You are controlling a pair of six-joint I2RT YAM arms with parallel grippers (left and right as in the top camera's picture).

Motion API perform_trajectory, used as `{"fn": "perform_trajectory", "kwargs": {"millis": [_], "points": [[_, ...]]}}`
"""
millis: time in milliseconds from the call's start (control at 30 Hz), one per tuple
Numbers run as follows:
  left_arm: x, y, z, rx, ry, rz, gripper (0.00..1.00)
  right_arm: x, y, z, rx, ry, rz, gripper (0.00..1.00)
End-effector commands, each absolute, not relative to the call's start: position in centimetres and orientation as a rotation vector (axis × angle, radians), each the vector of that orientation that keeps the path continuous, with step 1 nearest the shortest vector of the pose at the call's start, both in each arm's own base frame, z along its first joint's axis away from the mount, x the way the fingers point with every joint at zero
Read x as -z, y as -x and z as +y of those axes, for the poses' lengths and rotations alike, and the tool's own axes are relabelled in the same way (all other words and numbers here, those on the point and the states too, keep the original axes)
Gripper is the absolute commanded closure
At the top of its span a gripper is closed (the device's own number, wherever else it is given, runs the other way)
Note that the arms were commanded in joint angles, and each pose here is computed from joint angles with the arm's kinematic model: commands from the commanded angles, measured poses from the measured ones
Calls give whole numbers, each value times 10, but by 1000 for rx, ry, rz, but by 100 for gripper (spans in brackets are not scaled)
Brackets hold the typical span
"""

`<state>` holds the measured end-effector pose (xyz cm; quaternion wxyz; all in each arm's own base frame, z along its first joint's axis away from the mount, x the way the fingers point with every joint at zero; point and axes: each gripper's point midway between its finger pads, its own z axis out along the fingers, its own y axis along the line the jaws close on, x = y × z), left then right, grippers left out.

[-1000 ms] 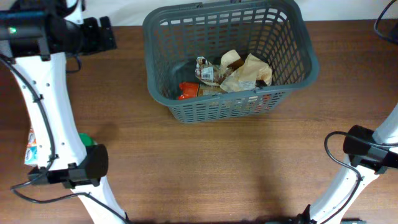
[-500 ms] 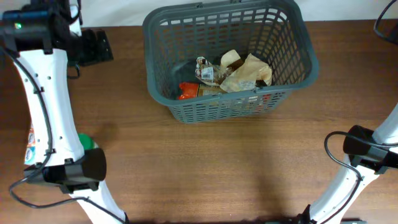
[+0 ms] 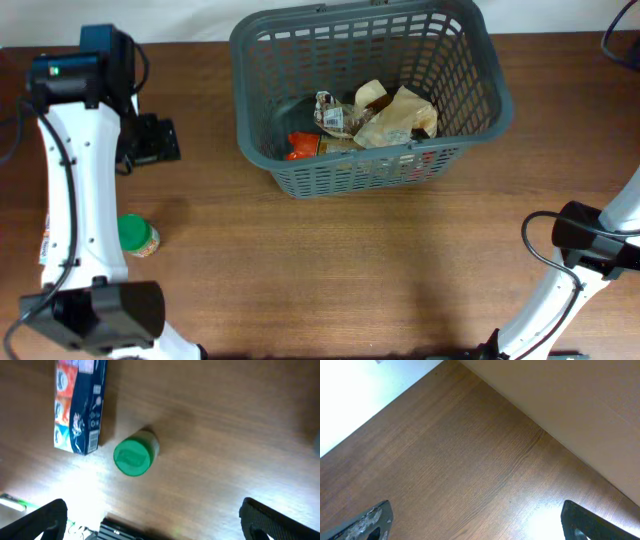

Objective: Pack container
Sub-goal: 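Move the left gripper down onto the green-lidded jar and grasp it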

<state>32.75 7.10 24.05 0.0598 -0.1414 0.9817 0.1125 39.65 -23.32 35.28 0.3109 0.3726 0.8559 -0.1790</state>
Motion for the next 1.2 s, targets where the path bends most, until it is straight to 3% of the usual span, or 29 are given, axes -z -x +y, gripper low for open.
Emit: {"fn": "perform_trajectory", "kwargs": {"millis": [0,233,700,1167], "points": [[-241,-308,86,-371,513,2930,1,-361,-391,-234,485,-1000,2228,1],[-219,-282,96,-252,576,2861,1,-362,-391,-234,485,-1000,2228,1],[-105,-256,95,-90,609,2919,1,-361,-391,-234,485,-999,2228,1],[-97,-253,135,-54,800,2805,1,-361,-391,-234,485,-999,2228,1]]}}
